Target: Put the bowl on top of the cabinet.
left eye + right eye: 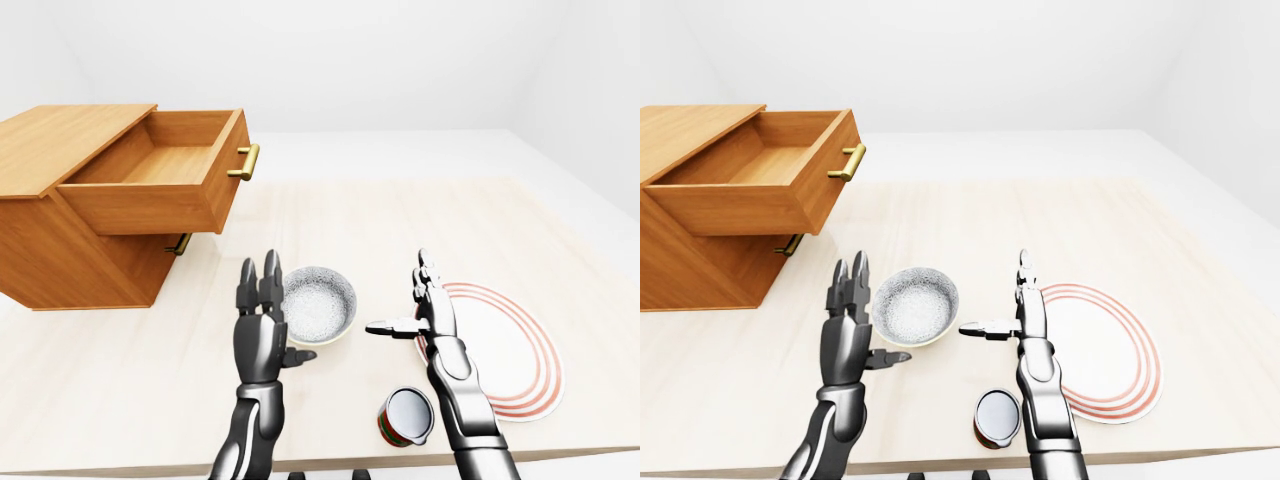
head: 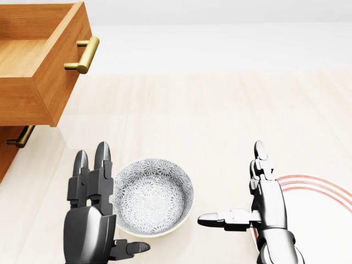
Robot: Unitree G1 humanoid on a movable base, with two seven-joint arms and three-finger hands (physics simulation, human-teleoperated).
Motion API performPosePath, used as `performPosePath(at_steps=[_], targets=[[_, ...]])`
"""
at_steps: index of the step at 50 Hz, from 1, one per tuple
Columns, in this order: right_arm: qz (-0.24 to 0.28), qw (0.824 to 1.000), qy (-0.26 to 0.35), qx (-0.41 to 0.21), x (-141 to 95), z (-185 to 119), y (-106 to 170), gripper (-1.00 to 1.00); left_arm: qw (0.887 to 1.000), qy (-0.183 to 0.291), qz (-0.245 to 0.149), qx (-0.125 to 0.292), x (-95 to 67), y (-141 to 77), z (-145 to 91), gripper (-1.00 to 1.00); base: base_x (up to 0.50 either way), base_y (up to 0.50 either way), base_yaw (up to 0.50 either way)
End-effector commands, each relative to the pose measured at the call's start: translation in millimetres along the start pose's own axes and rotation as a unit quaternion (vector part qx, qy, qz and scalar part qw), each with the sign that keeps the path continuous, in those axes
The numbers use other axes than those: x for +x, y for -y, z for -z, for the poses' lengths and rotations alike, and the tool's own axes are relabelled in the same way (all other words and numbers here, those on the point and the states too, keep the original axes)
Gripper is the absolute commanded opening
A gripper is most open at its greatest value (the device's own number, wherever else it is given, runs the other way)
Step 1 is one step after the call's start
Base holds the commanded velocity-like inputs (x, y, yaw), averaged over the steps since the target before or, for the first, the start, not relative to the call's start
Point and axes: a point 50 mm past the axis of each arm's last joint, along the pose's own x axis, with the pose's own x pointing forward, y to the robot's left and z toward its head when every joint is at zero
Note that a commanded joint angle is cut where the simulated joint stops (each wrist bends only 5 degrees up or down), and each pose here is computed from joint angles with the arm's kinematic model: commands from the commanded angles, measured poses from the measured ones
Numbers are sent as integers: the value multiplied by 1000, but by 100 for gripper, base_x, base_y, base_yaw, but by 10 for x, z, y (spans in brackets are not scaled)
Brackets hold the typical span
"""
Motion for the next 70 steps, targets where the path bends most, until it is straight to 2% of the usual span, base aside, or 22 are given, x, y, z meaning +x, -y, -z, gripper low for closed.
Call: performPosePath(at_steps=[1,13,18,19,20,26,41,42,43,44,66,69,70], targets=[[0,1000,1,1,-11,-14,5,100,1000,20,17,16,75,131,-43,100,0,0,0],[3,1000,4,2,-27,-27,20,100,999,25,28,20,84,196,-57,100,0,0,0],[7,1000,5,3,-25,-29,41,100,997,26,59,42,67,341,-8,100,0,0,0],[8,1000,7,3,-30,-38,48,100,977,49,168,125,-12,778,159,100,0,0,0],[8,1000,7,3,-30,-38,49,100,974,50,178,132,-19,814,177,100,0,0,0],[8,1000,8,3,-35,-46,49,100,968,51,196,147,-44,881,211,100,0,0,0],[7,1000,9,5,-40,-52,45,100,965,50,205,156,-52,908,246,100,0,0,0],[8,1000,9,4,-40,-53,44,100,966,49,203,155,-48,902,246,69,0,0,0],[7,1000,9,4,-39,-52,45,100,967,41,202,149,-47,890,265,-86,0,0,0],[8,1000,9,5,-36,-50,46,100,967,44,199,151,-49,879,259,-95,0,0,0],[7,1000,12,6,-45,-64,40,100,969,41,194,150,-58,854,264,-93,0,0,0],[6,1000,12,6,-40,-59,38,100,975,34,172,134,-9,788,233,-92,0,0,0],[5,1000,12,6,-36,-59,37,100,980,29,154,120,27,730,208,-92,0,0,0]])
